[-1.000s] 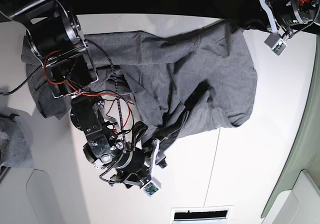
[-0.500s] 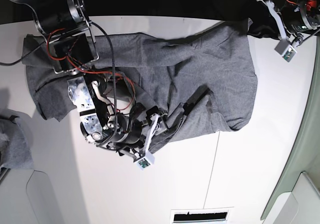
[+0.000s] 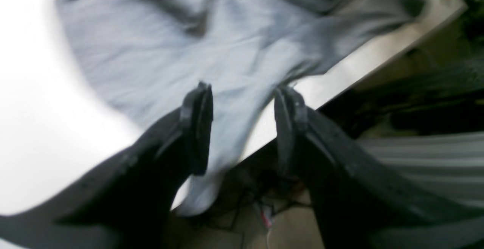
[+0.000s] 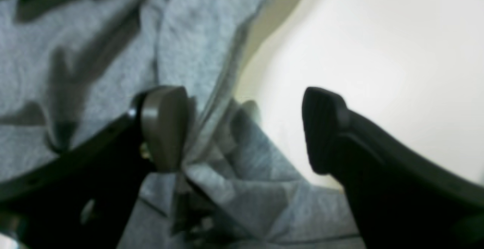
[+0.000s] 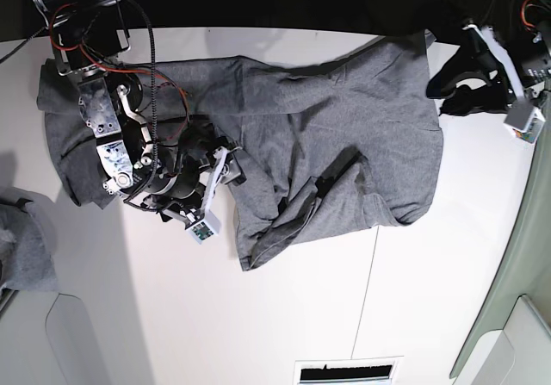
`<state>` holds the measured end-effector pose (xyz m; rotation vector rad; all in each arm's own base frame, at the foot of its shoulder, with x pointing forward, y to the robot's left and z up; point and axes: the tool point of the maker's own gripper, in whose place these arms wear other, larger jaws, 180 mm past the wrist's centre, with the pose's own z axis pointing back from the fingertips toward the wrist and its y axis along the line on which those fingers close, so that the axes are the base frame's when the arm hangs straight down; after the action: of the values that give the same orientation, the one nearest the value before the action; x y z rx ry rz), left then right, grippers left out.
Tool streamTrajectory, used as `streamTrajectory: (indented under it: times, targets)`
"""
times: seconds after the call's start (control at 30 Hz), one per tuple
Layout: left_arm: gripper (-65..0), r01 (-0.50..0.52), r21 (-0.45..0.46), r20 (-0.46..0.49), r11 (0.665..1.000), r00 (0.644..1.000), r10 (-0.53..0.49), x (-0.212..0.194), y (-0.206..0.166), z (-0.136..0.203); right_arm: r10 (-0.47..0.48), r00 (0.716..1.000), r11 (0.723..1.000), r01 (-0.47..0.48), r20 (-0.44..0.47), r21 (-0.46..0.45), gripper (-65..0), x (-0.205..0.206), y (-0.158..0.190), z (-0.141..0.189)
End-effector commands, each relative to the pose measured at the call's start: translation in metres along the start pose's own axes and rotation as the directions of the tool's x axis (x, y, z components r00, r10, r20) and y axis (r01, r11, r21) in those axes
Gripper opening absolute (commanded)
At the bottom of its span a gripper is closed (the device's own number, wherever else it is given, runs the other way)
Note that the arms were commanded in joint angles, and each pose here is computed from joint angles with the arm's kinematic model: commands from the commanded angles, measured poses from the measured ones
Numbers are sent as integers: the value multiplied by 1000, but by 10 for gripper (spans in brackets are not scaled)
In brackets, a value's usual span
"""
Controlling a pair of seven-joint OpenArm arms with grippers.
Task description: Layout the t-shirt on the table in an organized manner, then fold the t-shirt properly
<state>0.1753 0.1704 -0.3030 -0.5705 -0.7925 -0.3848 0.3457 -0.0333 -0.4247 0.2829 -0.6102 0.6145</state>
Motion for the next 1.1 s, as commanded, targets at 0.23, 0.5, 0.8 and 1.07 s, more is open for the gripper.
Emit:
streamTrajectory:
  times: [0.23,0.5,0.8,1.07]
  targets:
    - [-360,-14,-136,-51,991,999,7,-31,-36,-77,-39,999,995,37,19,90,-206,-3,20,2]
    - [-360,-140,-58,-163,988,978,129,-77,12,-105,70,997,996,-69,12,-63,-633,-2,-15,5]
    - [-360,-120,89,-267,989,953,140,-93,91,-81,212,973,939,-179,86,-293,-650,70,-102,47]
    - [-360,5,141,-213,990,977,25,-32,132,-72,167,975,922,-103,144,-372,-216,101,-126,64]
